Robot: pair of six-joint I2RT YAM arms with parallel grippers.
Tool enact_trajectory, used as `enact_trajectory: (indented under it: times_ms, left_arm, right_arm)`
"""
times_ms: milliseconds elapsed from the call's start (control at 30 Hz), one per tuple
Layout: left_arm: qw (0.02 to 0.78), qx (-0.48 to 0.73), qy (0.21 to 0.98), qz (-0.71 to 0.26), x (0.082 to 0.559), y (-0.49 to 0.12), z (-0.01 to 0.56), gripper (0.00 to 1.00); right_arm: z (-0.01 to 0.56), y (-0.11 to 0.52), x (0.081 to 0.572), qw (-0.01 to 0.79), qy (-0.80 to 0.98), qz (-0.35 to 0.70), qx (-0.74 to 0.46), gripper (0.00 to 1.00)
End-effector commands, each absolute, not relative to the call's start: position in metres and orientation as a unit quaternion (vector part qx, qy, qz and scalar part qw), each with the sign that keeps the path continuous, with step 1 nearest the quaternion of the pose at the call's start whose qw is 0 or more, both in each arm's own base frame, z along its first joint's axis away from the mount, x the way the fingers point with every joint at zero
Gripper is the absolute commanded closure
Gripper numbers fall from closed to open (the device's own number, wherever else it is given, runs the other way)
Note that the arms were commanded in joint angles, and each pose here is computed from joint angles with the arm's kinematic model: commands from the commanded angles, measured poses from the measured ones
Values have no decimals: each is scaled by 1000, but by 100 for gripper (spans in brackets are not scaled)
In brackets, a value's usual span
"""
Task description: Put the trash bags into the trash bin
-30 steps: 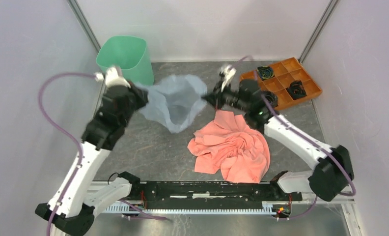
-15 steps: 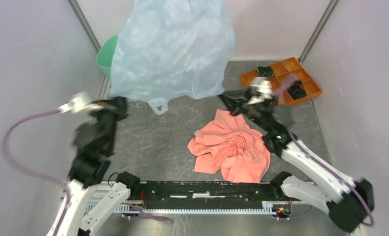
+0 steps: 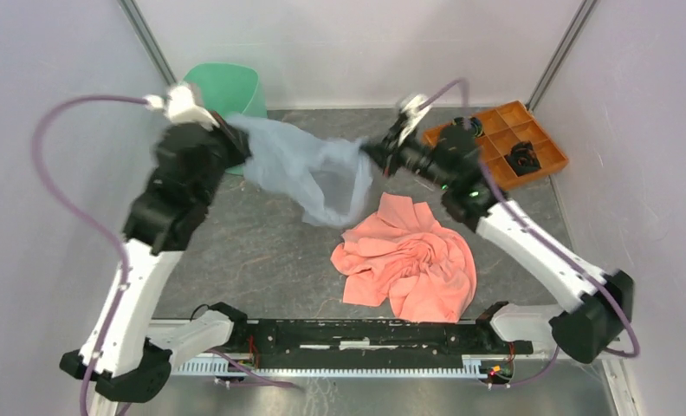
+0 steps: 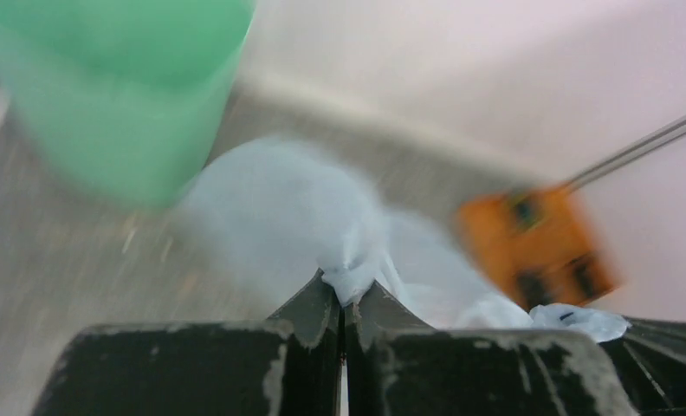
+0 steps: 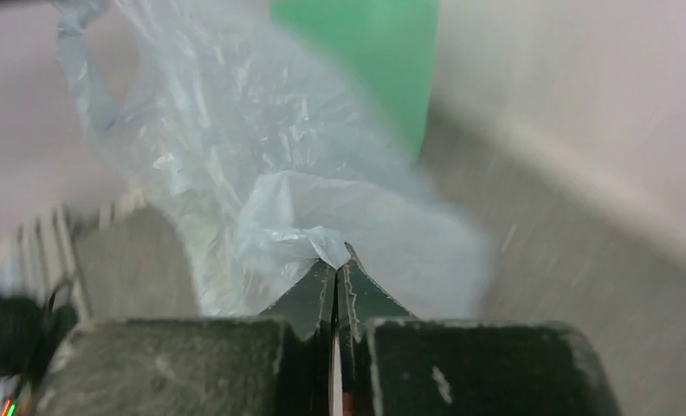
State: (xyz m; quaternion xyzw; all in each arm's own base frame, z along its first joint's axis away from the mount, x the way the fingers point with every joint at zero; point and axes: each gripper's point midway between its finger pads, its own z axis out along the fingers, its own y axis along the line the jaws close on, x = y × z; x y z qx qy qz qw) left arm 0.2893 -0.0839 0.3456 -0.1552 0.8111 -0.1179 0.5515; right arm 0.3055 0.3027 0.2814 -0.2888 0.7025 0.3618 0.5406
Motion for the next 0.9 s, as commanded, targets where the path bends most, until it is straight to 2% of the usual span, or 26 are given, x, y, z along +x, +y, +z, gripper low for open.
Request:
enact_trajectory:
  times_ms: [0, 100, 167, 200, 233, 300, 367, 467, 567, 667, 800, 867]
  left_arm:
    - [746, -114, 627, -193, 255, -66, 548, 98]
    - [806, -107, 524, -254, 212, -57, 585, 98]
    - [827, -115, 473, -280, 187, -47, 575, 98]
    - [821, -130, 484, -275, 197, -47, 551, 98]
    - [810, -152, 499, -269, 202, -43, 528, 98]
    - [759, -187, 579, -233, 228, -44, 456, 98]
    - [657, -233, 697, -167, 250, -45, 352, 98]
    - [503, -268, 818, -73, 248, -46, 220, 98]
    - [416, -249, 872, -62, 240, -62, 163, 98]
    - [442, -230, 862, -97, 258, -76, 193, 98]
    - [592, -175, 773, -145, 296, -82, 355, 98]
    - [659, -141, 715, -189, 294, -88, 442, 98]
  right_arm:
    - [502, 257, 274, 755, 498, 321, -282, 99]
    - [536, 224, 218, 819, 377, 348, -258, 99]
    - [516, 214, 200, 834, 339, 357, -250, 99]
    - [498, 215, 204, 831, 348, 356, -248, 99]
    - [472, 219, 216, 817, 384, 354, -244, 99]
    - [407, 234, 251, 766, 490, 344, -236, 99]
    - [319, 251, 278, 684, 603, 335, -238, 99]
    - [213, 270, 282, 564, 707, 347, -250, 99]
    - [166, 291, 271, 474, 741, 381, -285, 99]
    - [193, 299, 283, 491, 726, 379, -296, 99]
    - [321, 292, 314, 613, 656, 322, -302, 99]
    - [395, 282, 312, 673, 605, 312, -291, 99]
